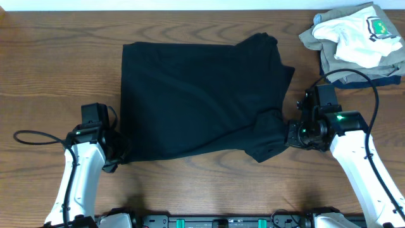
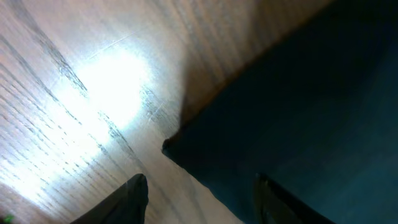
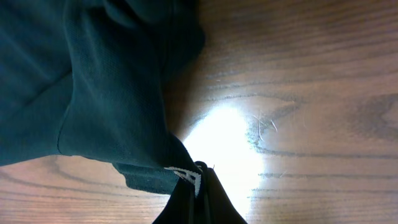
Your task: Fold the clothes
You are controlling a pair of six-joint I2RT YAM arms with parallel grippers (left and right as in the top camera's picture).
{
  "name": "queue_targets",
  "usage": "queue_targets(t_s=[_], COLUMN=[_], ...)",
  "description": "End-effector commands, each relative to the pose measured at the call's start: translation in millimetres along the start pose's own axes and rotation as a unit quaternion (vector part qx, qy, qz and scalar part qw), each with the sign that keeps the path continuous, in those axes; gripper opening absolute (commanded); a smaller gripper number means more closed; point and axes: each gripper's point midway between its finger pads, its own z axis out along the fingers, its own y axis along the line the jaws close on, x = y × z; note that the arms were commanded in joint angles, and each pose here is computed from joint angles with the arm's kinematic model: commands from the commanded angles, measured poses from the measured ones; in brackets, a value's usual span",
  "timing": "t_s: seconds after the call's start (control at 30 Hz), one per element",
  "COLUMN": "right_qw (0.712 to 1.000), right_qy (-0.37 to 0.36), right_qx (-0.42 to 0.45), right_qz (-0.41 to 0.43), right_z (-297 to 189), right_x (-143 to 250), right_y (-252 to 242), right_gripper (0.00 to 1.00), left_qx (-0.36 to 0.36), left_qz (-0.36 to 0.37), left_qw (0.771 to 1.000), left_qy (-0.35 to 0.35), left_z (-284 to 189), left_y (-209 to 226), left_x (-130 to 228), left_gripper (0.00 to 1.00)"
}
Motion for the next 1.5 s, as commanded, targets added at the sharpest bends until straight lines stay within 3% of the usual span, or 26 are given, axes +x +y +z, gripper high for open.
queue_targets(t_s=[0.0,0.63,0.8,0.87,0.97,1.23,1.47], right_qw=[1.000,1.000,1.000,1.000,1.000,1.000,0.998], right_qy=[-0.007,-0.014,-0.014,-0.013,-0.012,0.007,0.029], right_qx=[0.000,-0.002,-0.002,-0.002,-0.001,0.005,-0.001], right_qz=[-0.001,-0.002,-0.001,-0.001,-0.001,0.029,0.049], right_z=[-2,-2,-2,-2,-2,-2,-7], right_x=[-5,-8,-8,-8,-7,2,15], right_y=[-2,0,0,-1,-1,-4,-7], right_gripper=[0.01,0.02,0.03,0.03,0.02,0.01,0.01], left_qx=[-0.006,-0.011,-0.018,-0.023,-0.026,0.002,0.037], left_qz=[-0.020,-0.020,-0.020,-0.021,-0.021,0.026,0.060], left_qw=[1.000,0.999,0.999,0.998,0.998,0.999,0.997], left_qy=[0.007,0.022,0.042,0.047,0.050,0.045,0.008], left_z=[6,35,47,51,53,42,2], left_y=[5,3,3,4,4,-7,-15], left_x=[4,6,10,10,11,8,0], left_gripper=[0.52,0.51,0.45,0.33,0.06,0.06,0.06])
